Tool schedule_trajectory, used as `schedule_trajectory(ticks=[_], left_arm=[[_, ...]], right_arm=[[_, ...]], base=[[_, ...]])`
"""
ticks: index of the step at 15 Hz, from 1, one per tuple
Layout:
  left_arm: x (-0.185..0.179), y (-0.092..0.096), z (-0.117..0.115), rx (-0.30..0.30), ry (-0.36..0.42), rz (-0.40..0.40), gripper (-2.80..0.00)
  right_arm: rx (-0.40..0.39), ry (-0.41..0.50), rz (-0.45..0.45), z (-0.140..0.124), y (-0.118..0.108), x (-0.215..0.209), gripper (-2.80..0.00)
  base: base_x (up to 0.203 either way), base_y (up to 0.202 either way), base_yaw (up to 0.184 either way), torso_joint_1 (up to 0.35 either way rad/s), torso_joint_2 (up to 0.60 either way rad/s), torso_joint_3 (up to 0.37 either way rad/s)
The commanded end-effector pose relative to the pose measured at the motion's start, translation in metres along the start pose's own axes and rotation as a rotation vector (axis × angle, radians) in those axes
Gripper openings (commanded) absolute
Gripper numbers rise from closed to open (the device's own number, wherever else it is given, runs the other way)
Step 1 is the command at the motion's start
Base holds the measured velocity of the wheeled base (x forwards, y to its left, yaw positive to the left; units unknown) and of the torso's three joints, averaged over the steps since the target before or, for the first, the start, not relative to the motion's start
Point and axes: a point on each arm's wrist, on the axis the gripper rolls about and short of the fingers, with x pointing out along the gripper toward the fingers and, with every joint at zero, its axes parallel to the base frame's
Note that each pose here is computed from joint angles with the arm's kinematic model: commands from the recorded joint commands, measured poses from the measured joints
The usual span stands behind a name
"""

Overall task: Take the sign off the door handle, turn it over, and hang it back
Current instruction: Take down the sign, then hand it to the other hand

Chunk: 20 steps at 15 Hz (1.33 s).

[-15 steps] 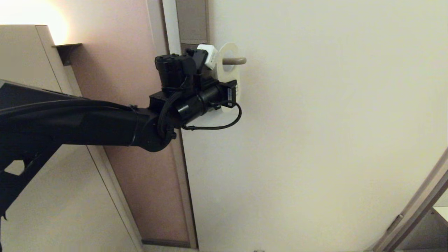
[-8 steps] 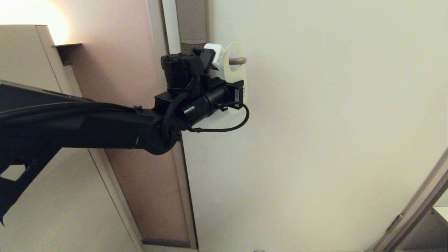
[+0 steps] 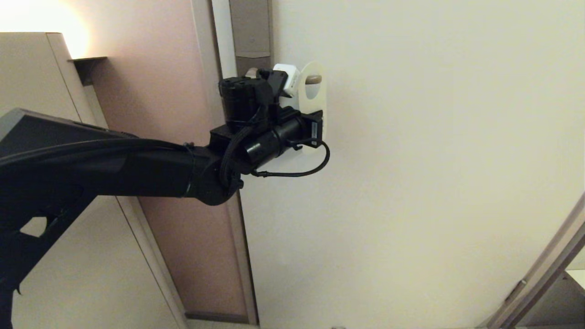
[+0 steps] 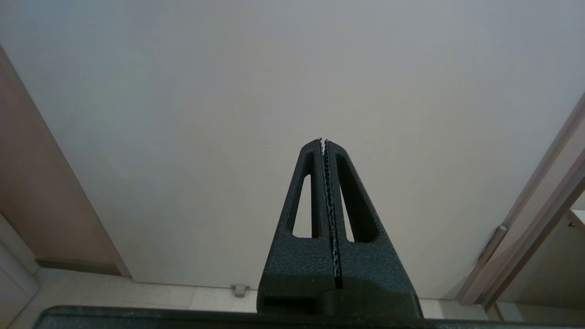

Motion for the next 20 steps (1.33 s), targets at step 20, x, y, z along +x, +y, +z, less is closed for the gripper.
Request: schedule_trajectory(ticks=[20], left_arm=[[-0.039,-0.084,0.028,-0.037,-0.022,-0.341,-2.80]], right_arm=[[0.000,0.000,0.000,0.000,0.000,0.000,-2.80]], base=[[0.000,0.000,0.000,0.000,0.00,0.000]])
